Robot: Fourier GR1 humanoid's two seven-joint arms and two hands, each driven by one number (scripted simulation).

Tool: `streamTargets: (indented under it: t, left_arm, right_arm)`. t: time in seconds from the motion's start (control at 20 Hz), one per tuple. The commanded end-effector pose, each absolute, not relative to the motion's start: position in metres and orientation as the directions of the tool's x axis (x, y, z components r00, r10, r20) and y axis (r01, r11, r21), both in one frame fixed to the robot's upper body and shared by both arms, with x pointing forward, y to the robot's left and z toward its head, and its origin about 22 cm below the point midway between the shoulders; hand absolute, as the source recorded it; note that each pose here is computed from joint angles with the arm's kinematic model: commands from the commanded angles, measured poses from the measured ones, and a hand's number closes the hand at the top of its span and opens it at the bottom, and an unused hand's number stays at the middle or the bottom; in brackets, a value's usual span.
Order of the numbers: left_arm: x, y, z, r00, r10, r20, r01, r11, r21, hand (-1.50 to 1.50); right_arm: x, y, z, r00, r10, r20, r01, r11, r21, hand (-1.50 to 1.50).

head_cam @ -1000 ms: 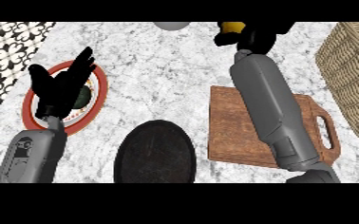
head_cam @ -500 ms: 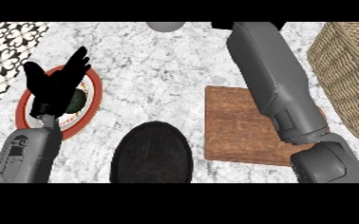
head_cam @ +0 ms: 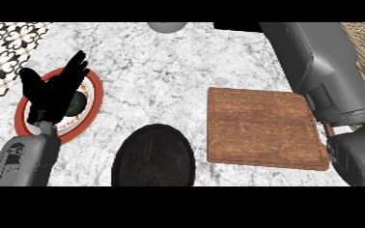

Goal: Pick the lemon from the cutting board and place it in the basket

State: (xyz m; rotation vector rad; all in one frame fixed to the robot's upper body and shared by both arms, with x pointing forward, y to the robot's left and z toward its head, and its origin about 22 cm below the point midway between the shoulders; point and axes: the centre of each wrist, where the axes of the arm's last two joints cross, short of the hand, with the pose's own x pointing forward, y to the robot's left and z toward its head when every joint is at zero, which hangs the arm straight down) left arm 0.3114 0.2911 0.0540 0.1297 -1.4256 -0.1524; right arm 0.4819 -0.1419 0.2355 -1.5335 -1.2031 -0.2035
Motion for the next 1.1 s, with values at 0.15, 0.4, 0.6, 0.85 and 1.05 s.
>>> streamTargets:
  t: [0.15,0.4,0.6,0.85,1.05]
  left_arm:
    - [0.312,0.302,0.047,0.136,-0.185,0.973,0.007,0.982,0.186,0.0]
    - [0.317,0.294,0.056,0.128,-0.178,0.976,0.016,0.984,0.177,0.0]
    - [0.312,0.29,0.041,0.139,-0.181,0.974,0.006,0.983,0.182,0.0]
    - [0.304,0.295,0.041,0.149,-0.182,0.972,-0.003,0.983,0.185,0.0]
    - [0.309,0.3,0.049,0.157,-0.167,0.973,-0.014,0.985,0.171,0.0]
  right_arm:
    - [0.486,-0.182,0.273,0.518,0.442,0.733,0.813,0.014,-0.583,1.5]
    - [0.486,-0.216,0.27,0.617,0.388,0.684,0.765,-0.094,-0.637,1.5]
    - [0.485,-0.24,0.255,0.661,0.347,0.665,0.74,-0.154,-0.655,1.5]
    - [0.481,-0.274,0.249,0.693,0.301,0.655,0.716,-0.181,-0.674,1.5]
    - [0.48,-0.274,0.222,0.703,0.322,0.634,0.703,-0.178,-0.688,1.5]
